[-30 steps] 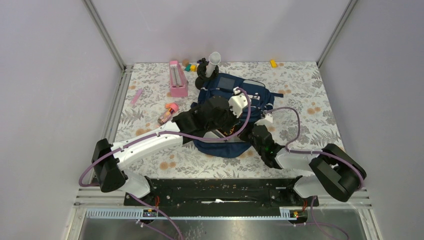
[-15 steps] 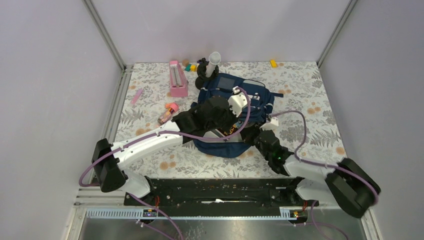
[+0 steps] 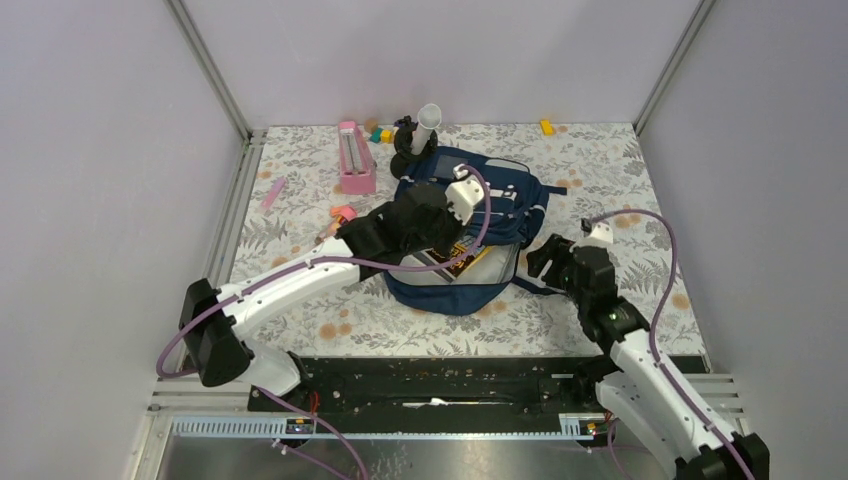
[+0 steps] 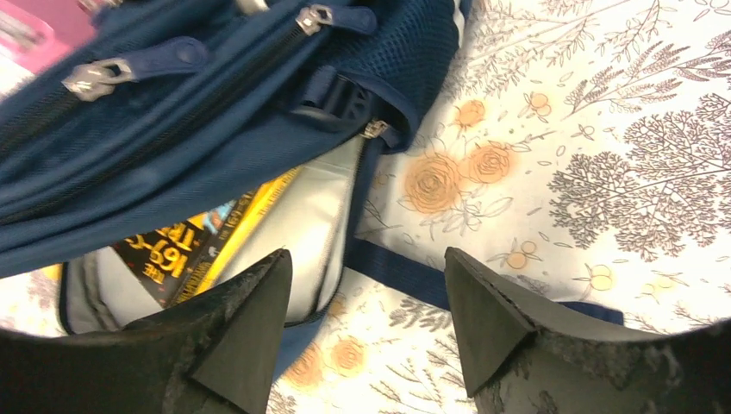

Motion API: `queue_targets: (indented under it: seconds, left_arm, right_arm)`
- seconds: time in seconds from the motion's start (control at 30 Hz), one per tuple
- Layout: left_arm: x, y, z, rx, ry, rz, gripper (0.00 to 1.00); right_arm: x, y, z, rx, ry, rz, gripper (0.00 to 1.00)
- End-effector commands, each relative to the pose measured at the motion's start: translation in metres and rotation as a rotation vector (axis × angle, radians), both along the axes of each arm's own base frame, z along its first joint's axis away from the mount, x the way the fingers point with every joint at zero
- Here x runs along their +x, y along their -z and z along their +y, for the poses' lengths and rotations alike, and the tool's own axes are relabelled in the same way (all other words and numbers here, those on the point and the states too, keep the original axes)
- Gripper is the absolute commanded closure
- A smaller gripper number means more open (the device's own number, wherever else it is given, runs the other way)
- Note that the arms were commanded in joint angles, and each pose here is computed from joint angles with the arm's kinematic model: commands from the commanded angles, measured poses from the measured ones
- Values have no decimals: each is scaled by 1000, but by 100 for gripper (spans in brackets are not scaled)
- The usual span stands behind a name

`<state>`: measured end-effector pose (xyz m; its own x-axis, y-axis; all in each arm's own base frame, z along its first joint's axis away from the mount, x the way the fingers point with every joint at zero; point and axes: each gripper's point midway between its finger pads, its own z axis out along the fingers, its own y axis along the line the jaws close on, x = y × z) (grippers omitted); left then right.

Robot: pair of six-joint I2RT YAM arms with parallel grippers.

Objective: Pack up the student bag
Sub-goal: Place the book in the student bag, then zip the student bag at the center of the board.

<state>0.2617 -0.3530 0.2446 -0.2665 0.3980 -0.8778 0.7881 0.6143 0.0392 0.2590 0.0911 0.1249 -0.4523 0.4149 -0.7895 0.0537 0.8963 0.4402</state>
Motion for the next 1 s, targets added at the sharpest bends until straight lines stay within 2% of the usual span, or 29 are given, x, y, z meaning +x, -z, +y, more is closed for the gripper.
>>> queue_targets:
  seconds: [0.0,0.2,0.43,0.53,0.6,0.73,0.97]
  left_arm:
    - [12,-35,25,-59,-62,-83,100]
    - [10,-35,52,-30,-108,-98,100]
    - [-2,-39,73,-56,-119,-102,100]
    - [-4,-37,74,-64,-115,-93,100]
    - [-4,-35,74,-63,-114,-88,100]
    - [-4,-32,75,-57,-110,-84,100]
    - [0,-35,82,-55,-129,-94,100]
  right_arm:
    - [-7,19,1,-120,-130,160,26]
    - [13,29,15,-54,-134,168,28]
    - [25,29,69,95,-338,94,36]
    - [25,33,87,2,-365,72,37]
    - [28,36,87,-42,-324,44,38]
    - [34,45,69,-81,-227,2,41]
    - [41,56,63,-115,-198,-37,43]
